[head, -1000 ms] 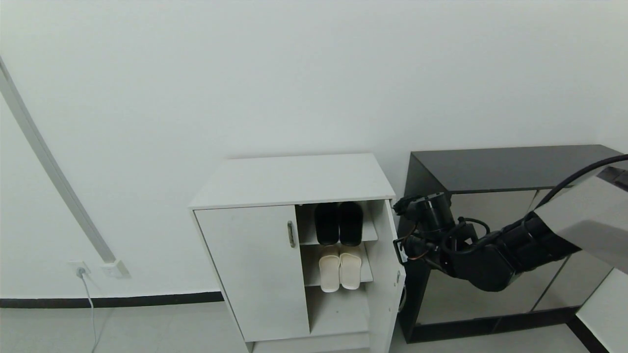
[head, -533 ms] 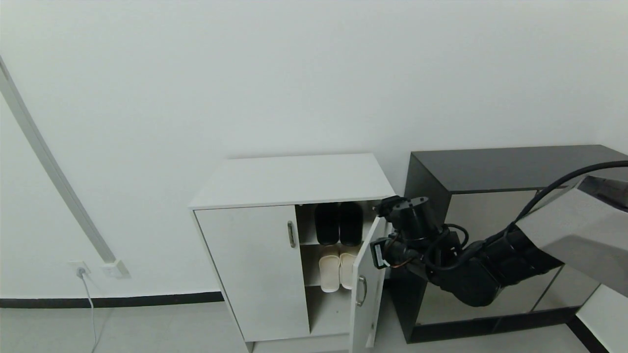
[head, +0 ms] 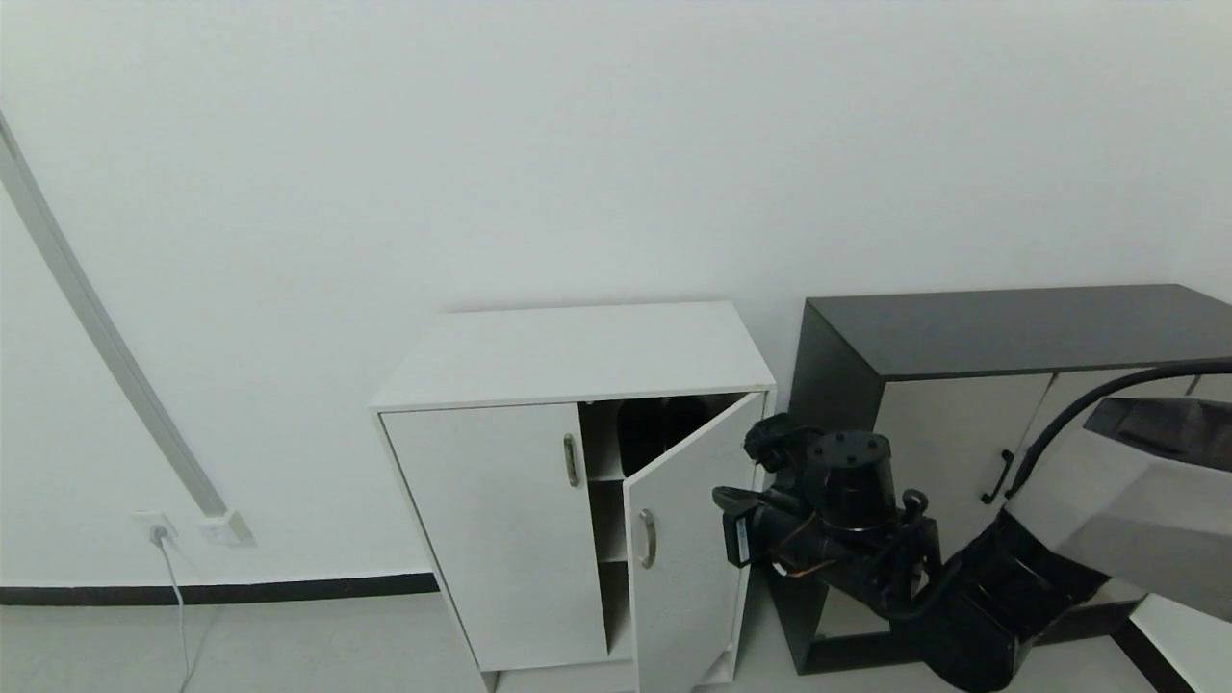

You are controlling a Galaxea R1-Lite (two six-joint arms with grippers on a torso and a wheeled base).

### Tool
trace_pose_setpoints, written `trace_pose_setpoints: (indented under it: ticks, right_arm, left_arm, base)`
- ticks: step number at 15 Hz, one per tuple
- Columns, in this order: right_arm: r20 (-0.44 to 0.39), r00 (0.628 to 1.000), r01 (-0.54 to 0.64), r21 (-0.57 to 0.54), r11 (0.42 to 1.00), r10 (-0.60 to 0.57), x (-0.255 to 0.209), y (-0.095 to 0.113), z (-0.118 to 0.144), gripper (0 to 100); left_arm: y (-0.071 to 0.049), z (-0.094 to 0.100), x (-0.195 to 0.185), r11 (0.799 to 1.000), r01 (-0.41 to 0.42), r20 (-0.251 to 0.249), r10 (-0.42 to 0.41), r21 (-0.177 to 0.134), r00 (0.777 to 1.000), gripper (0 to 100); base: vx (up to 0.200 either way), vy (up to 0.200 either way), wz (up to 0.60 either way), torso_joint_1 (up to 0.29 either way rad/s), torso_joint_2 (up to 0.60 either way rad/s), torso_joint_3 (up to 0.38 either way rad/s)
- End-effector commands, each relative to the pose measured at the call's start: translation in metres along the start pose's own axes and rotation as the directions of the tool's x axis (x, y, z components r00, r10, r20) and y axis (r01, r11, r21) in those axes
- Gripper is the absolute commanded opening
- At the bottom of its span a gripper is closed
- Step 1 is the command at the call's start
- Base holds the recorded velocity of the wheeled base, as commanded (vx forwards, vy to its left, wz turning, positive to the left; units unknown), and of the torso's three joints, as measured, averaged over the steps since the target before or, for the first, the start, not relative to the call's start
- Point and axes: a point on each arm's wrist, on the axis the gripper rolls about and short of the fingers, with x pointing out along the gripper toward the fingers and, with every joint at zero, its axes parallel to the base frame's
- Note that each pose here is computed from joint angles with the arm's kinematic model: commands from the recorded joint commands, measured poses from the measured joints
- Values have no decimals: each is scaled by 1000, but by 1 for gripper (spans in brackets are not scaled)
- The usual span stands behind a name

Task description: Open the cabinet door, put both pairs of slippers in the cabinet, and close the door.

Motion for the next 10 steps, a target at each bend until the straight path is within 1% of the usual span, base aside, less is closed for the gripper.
trace_pose_setpoints:
  ticks: [1, 7, 10]
  right_arm:
    - [-58, 998, -24, -10, 1000, 23, -5, 6, -23, 0]
    - [-93, 995, -47, -19, 999, 45, 3, 12, -39, 0]
    - [-71, 997, -45, -18, 999, 43, 13, 12, -37, 0]
  left_arm:
    - [0, 0, 0, 1000, 2, 0, -2, 2, 1000, 0]
    - [0, 0, 0, 1000, 0, 0, 0, 2, 1000, 0]
    - [0, 0, 0, 1000, 0, 0, 0, 0, 1000, 0]
  base:
    - [200, 0, 0, -12, -2, 7]
    - [200, 0, 0, 5, 2, 4]
    - [0, 0, 0, 0, 0, 0]
